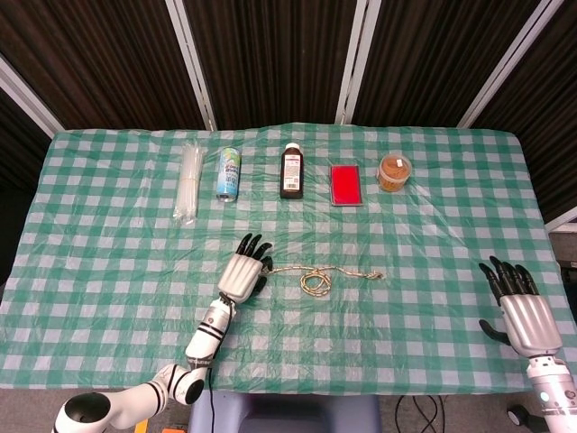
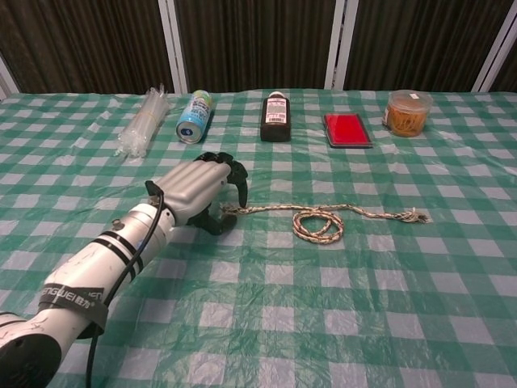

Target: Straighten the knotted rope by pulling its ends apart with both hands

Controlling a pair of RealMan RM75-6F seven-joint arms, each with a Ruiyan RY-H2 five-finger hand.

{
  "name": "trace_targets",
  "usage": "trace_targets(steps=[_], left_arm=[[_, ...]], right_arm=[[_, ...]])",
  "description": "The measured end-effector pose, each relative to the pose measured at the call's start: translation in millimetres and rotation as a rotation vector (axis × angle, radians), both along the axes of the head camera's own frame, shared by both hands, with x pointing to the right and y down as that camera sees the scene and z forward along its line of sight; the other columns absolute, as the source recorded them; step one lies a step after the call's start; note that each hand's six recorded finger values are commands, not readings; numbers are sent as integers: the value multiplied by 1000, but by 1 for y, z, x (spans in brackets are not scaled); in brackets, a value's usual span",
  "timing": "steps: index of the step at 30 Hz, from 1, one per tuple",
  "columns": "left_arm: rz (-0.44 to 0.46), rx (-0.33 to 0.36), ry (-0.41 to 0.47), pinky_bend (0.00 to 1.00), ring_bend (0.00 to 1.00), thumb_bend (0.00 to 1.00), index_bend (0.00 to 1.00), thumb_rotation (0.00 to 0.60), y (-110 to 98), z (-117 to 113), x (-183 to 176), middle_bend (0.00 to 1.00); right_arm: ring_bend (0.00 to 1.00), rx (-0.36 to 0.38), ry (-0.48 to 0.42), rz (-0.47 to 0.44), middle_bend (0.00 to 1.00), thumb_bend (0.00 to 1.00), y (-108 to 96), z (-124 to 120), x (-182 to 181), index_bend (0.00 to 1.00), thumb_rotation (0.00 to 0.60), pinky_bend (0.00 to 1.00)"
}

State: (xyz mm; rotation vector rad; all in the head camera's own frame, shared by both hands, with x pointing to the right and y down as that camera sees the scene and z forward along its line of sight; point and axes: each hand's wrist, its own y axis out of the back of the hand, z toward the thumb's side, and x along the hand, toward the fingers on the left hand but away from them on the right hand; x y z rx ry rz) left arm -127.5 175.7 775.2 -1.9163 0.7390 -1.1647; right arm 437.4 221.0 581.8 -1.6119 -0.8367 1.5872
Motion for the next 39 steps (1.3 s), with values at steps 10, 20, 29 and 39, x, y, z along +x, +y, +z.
trace_targets(steps=[10,20,29,39], left_arm=[[-8,1,-18,31,0,413,518,600,-3,3,-1,172],[-15,8,-26,30,0,460,568,600,-5,3,-4,171],[-7,17,-23,28,0,469,612,600,-6,0,-4,170],[1,55,-4,27,0,469,688,600,-4,-9,-15,177]], right_arm=[[0,-3,2,0,0,311,1,0,0,0,600,0],[0,-6,8,-8,0,311,2,1,-2,0,600,0],[0,-7,8,-19,0,311,3,2,-4,0,600,0],[0,-22,-4,-76,0,310,4,18,-19,11,600,0]])
